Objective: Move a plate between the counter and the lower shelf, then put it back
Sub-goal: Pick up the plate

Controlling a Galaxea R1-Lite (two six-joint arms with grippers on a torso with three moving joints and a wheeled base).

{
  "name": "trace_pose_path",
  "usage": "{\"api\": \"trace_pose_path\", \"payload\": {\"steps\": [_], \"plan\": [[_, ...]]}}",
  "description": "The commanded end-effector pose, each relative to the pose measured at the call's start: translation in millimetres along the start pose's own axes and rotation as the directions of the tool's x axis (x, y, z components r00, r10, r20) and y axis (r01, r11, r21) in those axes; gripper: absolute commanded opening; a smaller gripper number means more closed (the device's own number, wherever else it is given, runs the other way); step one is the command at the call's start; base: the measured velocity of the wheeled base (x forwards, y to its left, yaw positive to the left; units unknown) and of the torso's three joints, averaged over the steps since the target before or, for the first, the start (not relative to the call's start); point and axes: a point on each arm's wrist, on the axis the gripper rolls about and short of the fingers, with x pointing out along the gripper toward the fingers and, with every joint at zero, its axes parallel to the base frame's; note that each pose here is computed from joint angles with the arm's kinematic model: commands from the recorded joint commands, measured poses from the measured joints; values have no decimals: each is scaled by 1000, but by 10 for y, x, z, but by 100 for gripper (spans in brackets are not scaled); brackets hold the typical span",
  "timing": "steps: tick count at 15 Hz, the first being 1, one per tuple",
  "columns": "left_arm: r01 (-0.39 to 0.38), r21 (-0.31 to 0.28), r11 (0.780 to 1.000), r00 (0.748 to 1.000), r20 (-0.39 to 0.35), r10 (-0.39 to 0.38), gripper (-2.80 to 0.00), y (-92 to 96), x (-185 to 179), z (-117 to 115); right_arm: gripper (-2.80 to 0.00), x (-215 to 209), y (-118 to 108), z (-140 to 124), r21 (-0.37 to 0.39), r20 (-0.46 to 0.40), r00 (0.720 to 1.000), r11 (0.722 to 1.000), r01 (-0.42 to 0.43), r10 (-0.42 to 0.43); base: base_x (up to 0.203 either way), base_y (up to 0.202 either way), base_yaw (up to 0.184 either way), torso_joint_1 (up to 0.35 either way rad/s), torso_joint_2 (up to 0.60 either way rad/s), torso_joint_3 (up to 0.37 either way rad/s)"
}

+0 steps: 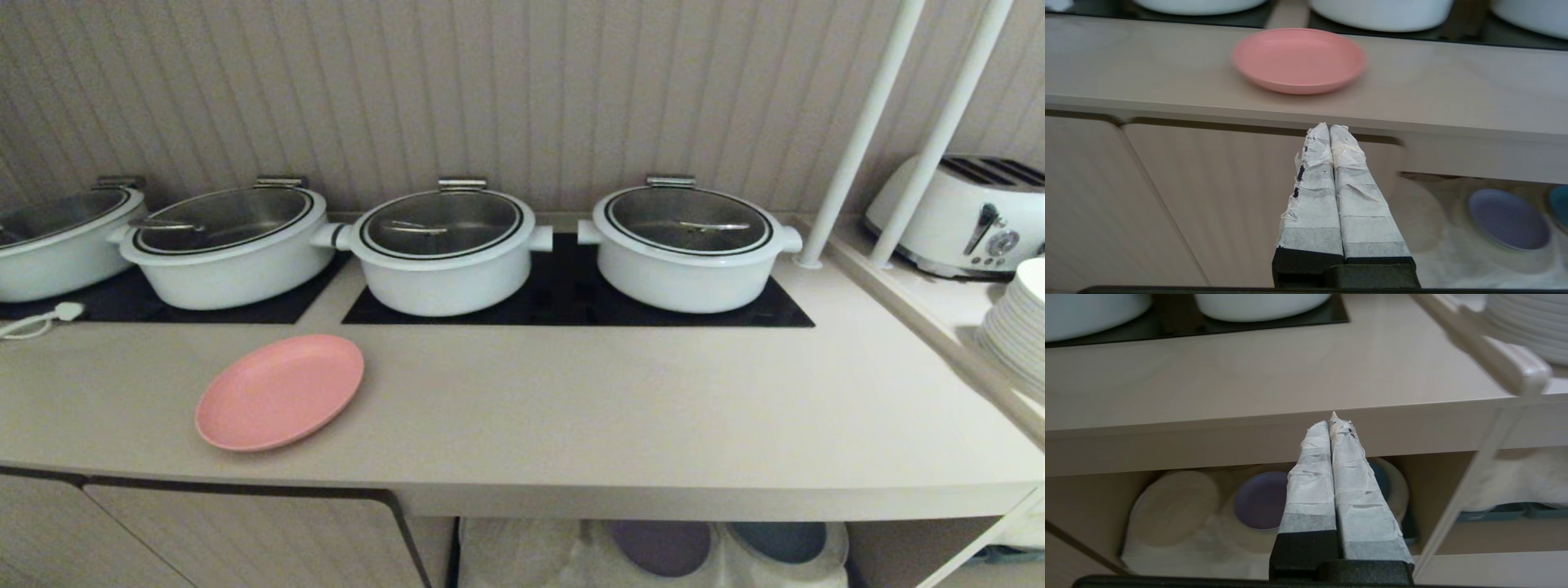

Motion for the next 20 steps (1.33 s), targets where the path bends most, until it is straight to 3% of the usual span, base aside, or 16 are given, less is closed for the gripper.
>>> {"api": "trace_pose_path", "payload": {"steps": [1,20], "plan": [[-1,-1,1000,1000,-1,1,-280,0,1,0,-280,0,0,0,0,0,1000,1000,0,0,0,197,1,1,2,2],[1,-2,1000,1000,1,-1,-280,0,1,2,-280,0,0,0,0,0,1000,1000,0,0,0,197,0,3,4,2]]}}
